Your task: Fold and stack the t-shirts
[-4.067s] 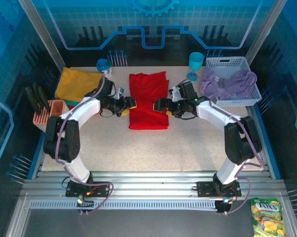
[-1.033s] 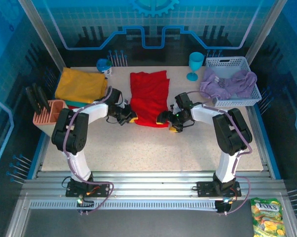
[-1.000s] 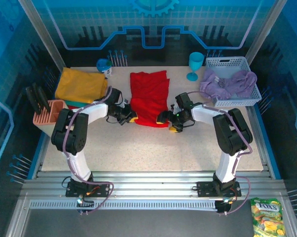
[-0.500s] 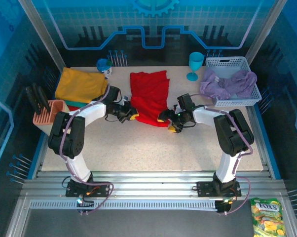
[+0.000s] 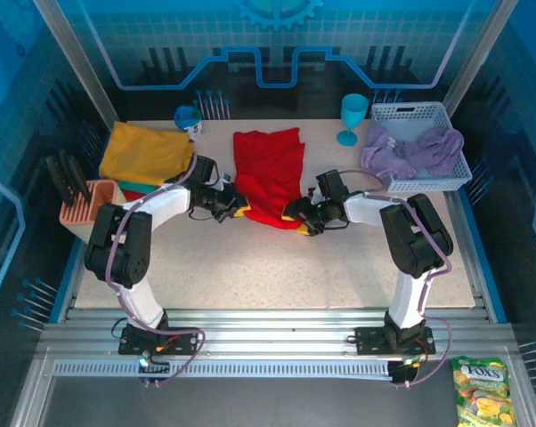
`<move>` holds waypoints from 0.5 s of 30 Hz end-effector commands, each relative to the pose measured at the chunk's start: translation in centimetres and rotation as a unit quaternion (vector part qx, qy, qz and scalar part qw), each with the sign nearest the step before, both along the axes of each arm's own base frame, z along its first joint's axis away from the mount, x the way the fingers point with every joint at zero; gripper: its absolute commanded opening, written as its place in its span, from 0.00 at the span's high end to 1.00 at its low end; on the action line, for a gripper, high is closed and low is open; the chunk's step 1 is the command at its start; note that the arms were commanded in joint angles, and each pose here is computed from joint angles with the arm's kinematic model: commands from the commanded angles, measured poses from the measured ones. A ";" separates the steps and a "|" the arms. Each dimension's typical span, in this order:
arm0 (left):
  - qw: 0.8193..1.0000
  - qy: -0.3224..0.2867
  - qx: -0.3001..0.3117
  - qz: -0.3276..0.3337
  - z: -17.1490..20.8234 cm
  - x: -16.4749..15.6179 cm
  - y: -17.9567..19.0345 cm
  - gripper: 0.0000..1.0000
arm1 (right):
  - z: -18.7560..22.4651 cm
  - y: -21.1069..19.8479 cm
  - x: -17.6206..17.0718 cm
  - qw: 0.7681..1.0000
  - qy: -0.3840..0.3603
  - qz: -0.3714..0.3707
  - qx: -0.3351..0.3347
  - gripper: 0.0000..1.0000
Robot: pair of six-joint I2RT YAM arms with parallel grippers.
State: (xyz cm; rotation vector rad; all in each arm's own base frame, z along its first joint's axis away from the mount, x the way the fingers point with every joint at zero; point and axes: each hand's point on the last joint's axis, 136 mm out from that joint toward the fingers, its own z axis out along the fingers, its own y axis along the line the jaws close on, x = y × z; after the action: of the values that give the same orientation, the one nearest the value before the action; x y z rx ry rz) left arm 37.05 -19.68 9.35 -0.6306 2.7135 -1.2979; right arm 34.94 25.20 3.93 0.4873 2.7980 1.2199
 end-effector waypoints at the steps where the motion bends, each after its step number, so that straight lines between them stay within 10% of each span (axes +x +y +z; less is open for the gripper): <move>1: 1.000 -0.002 -0.018 -0.002 1.2 -0.7 -0.1 1.00 | -0.5 -0.9 -0.3 1.000 0.001 -0.007 -0.006 0.46; 15: 0.999 0.003 0.017 -0.030 -1.0 -3.1 0.8 1.00 | -0.3 -3.5 -1.3 0.998 -0.014 0.008 -0.054 1.00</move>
State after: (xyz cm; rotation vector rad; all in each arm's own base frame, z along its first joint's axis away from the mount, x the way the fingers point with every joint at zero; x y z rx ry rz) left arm 35.48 -19.34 8.29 -0.6006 2.7470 -1.2772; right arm 34.02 22.85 3.03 0.4634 2.8209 1.1276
